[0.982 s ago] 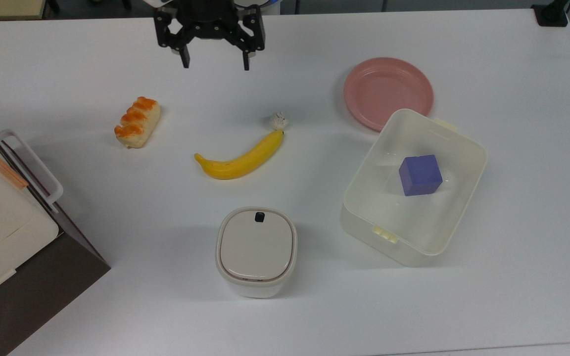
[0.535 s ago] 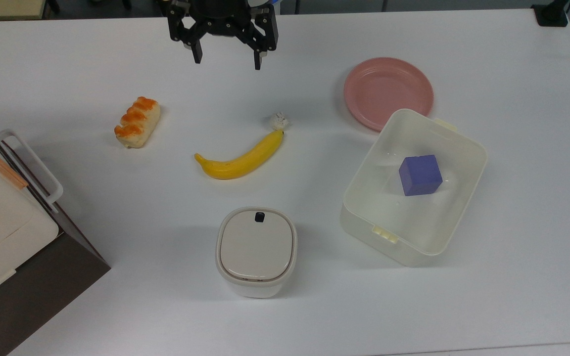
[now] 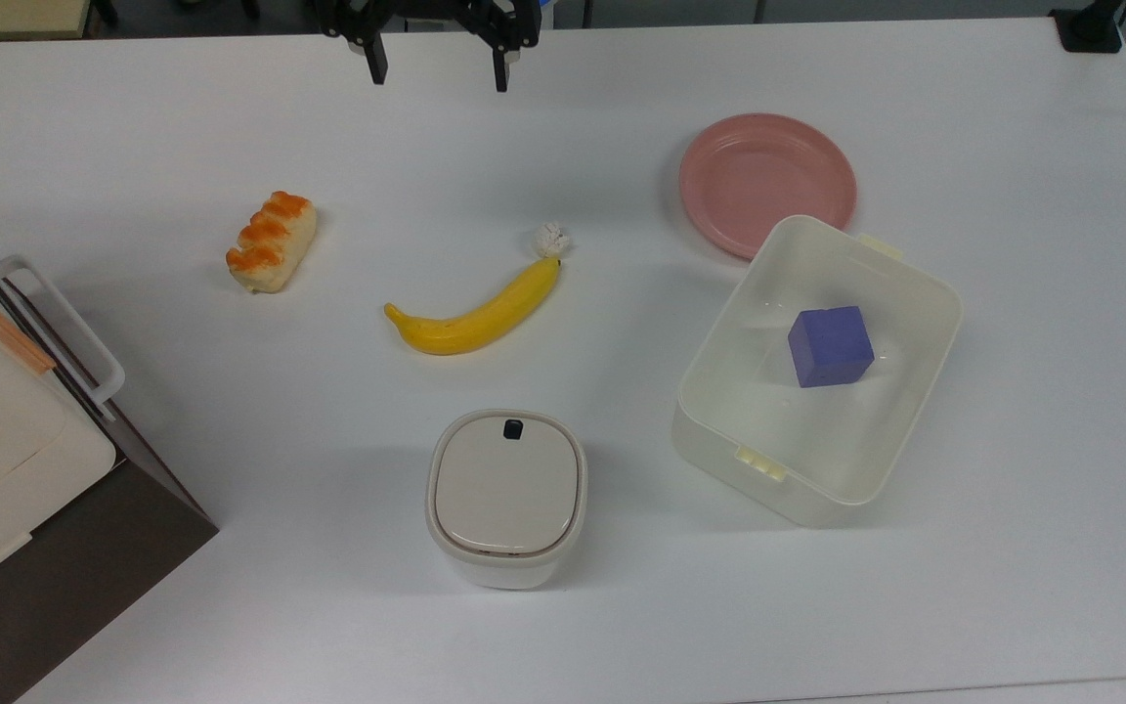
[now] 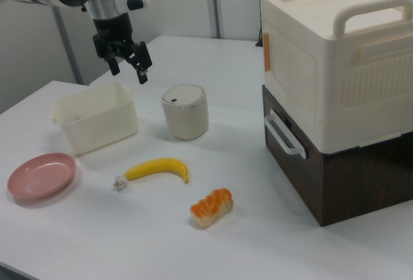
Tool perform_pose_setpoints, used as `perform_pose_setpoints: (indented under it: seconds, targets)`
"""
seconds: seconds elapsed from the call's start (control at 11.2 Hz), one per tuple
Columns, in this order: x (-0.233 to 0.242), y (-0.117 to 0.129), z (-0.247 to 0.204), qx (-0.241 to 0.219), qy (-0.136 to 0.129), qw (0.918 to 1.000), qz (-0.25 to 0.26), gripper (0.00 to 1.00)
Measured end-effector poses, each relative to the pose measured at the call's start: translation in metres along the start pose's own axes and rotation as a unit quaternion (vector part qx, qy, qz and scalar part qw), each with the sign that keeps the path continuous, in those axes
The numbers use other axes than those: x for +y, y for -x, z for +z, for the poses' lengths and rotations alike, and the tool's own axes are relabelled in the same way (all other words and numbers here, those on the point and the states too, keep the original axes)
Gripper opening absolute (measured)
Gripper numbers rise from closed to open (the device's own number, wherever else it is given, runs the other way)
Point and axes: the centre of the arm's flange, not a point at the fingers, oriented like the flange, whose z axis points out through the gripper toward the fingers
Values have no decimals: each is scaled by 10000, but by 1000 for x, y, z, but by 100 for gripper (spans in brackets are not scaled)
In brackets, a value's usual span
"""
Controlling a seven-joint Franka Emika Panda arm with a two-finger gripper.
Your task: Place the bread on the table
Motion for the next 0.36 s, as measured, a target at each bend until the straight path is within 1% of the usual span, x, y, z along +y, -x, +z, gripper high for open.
perform_pose_setpoints:
  seconds: [0.36]
  targets:
    - [-1,-1,-8,72,-8,10000,-15,100]
